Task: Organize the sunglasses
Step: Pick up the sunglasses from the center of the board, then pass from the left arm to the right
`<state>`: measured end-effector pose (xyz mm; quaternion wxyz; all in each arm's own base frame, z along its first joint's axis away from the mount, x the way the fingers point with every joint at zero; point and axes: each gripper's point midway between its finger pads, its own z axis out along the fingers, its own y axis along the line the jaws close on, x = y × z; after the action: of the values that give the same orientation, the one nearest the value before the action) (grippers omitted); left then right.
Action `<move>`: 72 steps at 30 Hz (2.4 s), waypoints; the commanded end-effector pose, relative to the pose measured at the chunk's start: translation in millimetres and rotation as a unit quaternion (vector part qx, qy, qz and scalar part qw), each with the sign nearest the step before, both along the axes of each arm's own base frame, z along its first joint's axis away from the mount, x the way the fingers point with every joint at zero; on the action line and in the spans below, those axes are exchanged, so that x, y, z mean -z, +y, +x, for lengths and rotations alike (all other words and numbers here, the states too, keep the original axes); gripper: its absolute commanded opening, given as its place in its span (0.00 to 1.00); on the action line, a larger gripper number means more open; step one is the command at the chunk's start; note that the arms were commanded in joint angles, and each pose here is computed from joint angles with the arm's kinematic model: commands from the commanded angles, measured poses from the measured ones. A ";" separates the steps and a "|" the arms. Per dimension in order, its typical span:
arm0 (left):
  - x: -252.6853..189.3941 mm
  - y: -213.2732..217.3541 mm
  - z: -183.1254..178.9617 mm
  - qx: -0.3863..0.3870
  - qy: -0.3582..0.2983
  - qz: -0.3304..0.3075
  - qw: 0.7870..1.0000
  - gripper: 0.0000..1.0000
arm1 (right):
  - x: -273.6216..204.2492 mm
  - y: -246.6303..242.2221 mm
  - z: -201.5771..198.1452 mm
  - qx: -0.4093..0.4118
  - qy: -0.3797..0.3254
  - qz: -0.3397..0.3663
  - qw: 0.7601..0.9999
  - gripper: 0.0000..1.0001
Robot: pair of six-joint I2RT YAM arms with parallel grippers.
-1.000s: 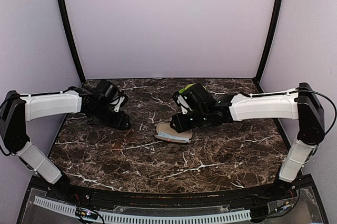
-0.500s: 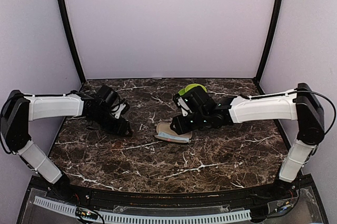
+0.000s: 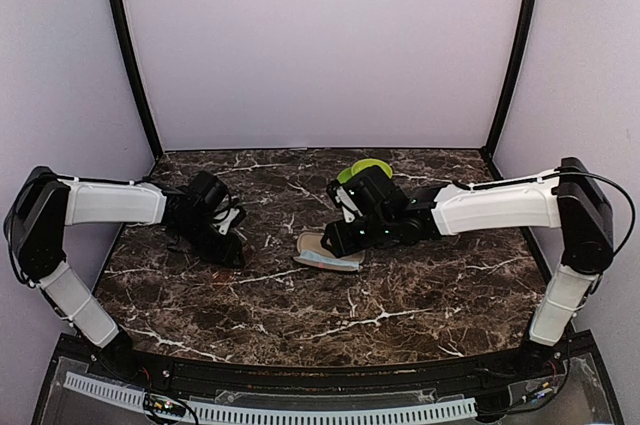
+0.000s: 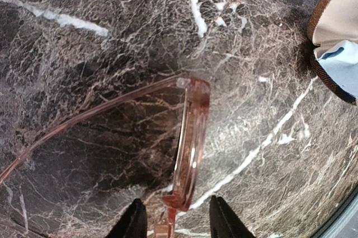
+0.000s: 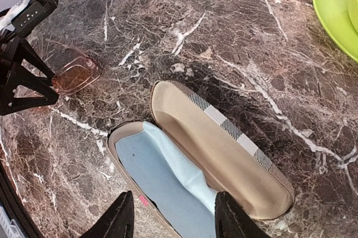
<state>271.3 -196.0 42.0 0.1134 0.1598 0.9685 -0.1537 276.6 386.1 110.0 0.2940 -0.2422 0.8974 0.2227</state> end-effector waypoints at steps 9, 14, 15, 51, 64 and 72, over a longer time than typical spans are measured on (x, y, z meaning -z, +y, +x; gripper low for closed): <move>18.7 4.4 -14.2 0.023 0.026 0.036 0.999 0.30 | 8.6 8.4 -2.3 -0.008 0.005 0.006 1.000 0.49; 20.3 2.5 -13.6 0.033 0.024 0.048 0.998 0.25 | 9.0 8.2 -3.3 -0.008 0.006 0.006 1.000 0.49; 20.9 2.5 -13.7 0.035 0.025 0.050 0.998 0.24 | 9.3 7.8 -2.6 -0.007 0.006 0.006 1.000 0.49; -63.2 -78.3 -15.1 0.227 -0.184 0.029 0.956 0.01 | -51.7 22.7 10.7 -0.002 0.006 0.076 0.997 0.50; -114.3 -101.4 -26.1 0.289 -0.311 -0.013 0.905 0.00 | -84.4 26.6 0.7 -0.027 0.050 0.181 0.982 0.57; -113.8 -106.4 -30.2 0.310 -0.335 0.009 0.890 0.00 | -107.6 27.6 -5.3 -0.045 0.072 0.253 0.964 0.67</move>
<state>241.4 -300.4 150.0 0.3527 0.4789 0.7941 -0.1251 274.1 404.5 185.0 0.2624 -0.1853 0.8545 0.4083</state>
